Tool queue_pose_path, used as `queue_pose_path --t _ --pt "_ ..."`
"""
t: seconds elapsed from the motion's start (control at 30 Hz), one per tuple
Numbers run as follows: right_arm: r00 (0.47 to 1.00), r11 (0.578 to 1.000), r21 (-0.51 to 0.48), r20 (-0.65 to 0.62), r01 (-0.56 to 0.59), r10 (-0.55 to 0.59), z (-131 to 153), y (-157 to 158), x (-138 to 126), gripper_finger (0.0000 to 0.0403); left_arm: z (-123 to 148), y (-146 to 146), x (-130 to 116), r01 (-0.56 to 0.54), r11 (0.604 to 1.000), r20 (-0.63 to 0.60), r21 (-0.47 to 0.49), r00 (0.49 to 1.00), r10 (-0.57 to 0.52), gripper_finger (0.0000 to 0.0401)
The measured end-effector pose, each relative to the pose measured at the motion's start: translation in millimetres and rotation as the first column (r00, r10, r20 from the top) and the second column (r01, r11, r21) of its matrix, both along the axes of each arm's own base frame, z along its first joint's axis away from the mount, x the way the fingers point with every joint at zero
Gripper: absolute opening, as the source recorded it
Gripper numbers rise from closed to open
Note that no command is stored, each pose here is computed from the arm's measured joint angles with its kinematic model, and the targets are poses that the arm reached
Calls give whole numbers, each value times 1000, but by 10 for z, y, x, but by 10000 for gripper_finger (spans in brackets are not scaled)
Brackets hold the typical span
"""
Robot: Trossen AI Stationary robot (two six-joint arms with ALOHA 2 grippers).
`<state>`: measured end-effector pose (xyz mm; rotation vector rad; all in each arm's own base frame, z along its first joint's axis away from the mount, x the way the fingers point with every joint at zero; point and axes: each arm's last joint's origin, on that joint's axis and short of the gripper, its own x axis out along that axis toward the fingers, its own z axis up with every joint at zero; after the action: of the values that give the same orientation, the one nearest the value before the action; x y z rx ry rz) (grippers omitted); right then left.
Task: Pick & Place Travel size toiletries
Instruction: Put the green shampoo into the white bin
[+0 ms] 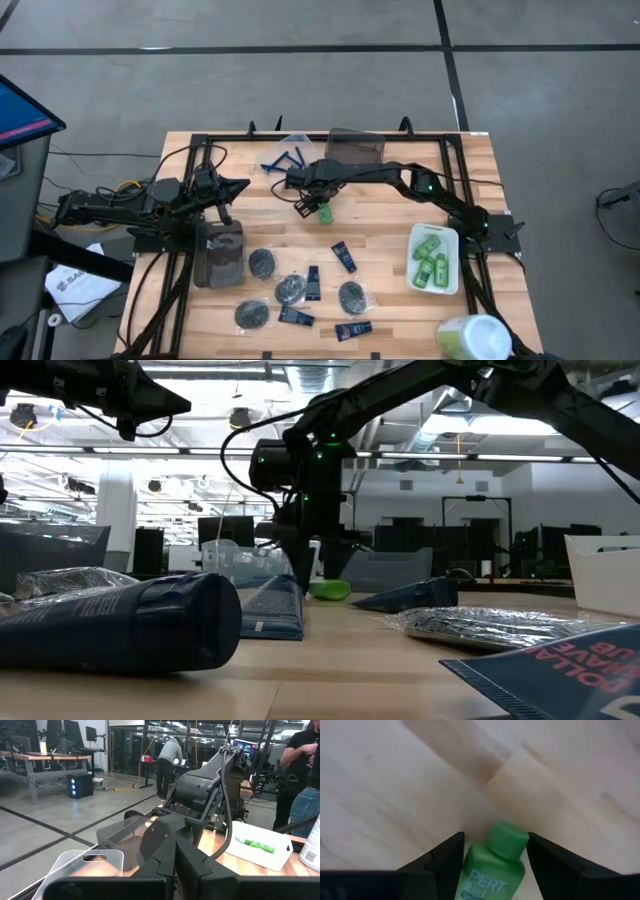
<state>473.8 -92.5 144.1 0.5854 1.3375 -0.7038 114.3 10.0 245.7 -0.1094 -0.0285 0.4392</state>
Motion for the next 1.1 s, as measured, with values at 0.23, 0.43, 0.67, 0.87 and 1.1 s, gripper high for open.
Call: queue_pose_path --t 0.23,0.43,0.67,0.87,1.1 --pt "1000 1000 1 17 -7 7 4 3 17 124 0 0 0 0 1000 0 0 1000 0 0" --pt "998 998 19 15 -58 58 3 36 21 81 0 0 0 0 1000 0 0 1000 0 0" --pt "986 987 -2 47 -158 158 531 165 -113 81 0 0 0 0 1000 0 0 1000 0 0" --pt "983 980 -82 20 -181 184 1192 345 -440 81 3 0 0 0 1000 3 0 1000 0 0" --pt "991 981 -144 8 -128 130 1570 661 -755 81 5 0 0 0 1000 5 0 1000 0 0"
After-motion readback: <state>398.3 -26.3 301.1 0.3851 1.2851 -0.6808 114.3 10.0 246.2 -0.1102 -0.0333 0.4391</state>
